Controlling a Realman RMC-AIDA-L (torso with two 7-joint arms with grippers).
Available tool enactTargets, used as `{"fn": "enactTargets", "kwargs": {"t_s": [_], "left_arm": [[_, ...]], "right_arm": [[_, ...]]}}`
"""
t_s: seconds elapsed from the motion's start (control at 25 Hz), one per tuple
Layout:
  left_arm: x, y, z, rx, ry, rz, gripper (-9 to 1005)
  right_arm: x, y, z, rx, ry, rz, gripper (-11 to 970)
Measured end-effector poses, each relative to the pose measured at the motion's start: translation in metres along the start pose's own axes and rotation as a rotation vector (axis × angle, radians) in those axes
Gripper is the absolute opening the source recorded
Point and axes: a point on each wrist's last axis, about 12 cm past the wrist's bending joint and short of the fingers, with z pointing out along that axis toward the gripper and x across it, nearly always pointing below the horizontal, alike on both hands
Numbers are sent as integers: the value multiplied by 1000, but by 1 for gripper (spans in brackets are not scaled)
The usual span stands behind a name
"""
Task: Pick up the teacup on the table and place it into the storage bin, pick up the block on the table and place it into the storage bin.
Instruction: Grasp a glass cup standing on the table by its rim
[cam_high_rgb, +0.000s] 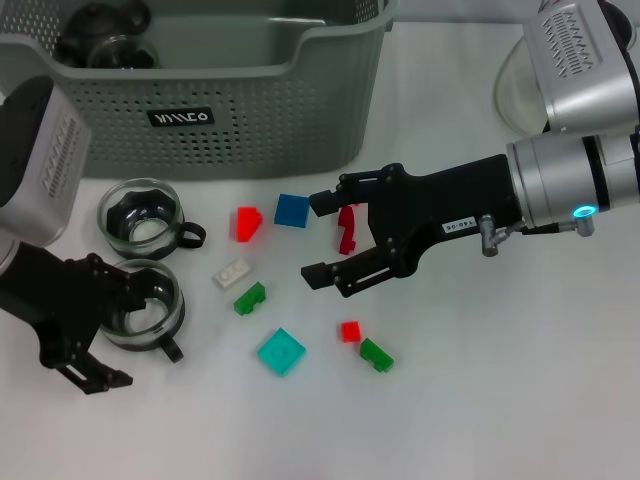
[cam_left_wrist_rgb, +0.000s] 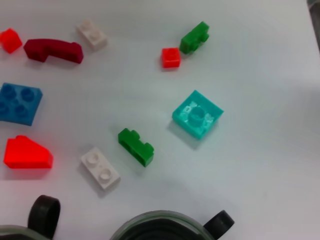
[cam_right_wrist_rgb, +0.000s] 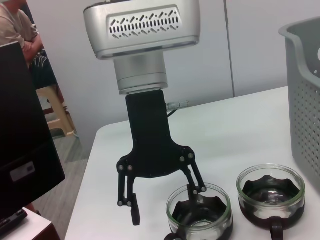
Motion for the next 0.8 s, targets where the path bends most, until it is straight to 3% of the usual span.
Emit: {"fn": "enactTargets", "kwargs": {"t_s": [0.48, 0.8], "left_arm": [[-11, 0, 11, 39, 56, -10, 805], [-16, 5, 16, 7, 73, 3, 793]], "right_arm": [[3, -2, 0, 25, 3, -1, 947], [5, -2, -1, 34, 5, 1, 947]]}}
